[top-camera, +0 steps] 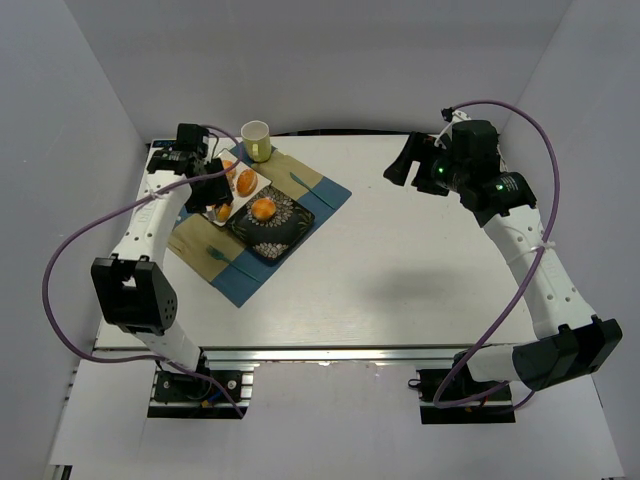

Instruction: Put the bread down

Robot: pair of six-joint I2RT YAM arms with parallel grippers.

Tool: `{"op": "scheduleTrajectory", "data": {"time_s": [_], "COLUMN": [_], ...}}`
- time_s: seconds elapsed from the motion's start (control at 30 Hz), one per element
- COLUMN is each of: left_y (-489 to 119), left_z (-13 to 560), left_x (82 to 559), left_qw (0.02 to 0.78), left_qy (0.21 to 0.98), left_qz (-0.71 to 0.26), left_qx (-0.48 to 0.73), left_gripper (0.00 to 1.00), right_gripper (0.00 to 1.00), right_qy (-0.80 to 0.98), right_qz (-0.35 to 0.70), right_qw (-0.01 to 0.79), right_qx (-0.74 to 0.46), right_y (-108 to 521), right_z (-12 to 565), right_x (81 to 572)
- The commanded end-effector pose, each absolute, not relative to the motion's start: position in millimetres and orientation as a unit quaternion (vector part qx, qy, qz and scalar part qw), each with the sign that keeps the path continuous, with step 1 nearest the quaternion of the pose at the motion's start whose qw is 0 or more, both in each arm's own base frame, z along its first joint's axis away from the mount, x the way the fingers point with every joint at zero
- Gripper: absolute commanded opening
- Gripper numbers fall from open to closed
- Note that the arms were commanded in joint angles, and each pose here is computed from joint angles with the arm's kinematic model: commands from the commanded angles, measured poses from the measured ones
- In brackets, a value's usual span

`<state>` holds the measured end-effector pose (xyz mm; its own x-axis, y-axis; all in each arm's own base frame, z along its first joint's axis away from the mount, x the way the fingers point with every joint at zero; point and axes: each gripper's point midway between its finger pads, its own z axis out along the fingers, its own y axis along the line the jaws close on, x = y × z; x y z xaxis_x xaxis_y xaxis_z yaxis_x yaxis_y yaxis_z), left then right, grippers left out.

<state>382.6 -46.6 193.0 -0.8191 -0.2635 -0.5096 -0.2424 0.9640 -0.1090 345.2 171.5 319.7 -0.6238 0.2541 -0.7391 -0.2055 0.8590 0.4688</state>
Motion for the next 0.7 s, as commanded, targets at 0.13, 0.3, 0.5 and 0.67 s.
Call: {"op": "scheduleTrajectory", "data": {"time_s": [0.13,0.3,0.5,0.67], "left_y": [-37.3,-44.7,-38.5,-33.5], "left_z": [185.5,171.6,152.5,139.1], "left_x": [389.7,397.5,396.5,392.1], "left_qw": [0.275,0.266,0.245,0.229], "left_qy": [0.955,0.957,0.963,0.967], "left_qz": [-0.02,-0.037,-0.016,-0.008], "left_qx": [-0.11,-0.107,-0.107,-0.108], "left_gripper": [0.69,0.69,0.68,0.68], "right_gripper": [0.85,0.85,0.84,0.84], "right_qy": [0.855,0.857,0.859,0.861], "right_qz": [0.267,0.265,0.263,0.26], "right_qw": [0.444,0.441,0.439,0.438], "right_qx": [0.011,0.011,0.015,0.016], "right_y": [172.4,172.5,171.6,171.0], "right_z": [322.1,319.6,318.3,316.8], "right_x": [351.7,353.2,356.2,357.0]}}
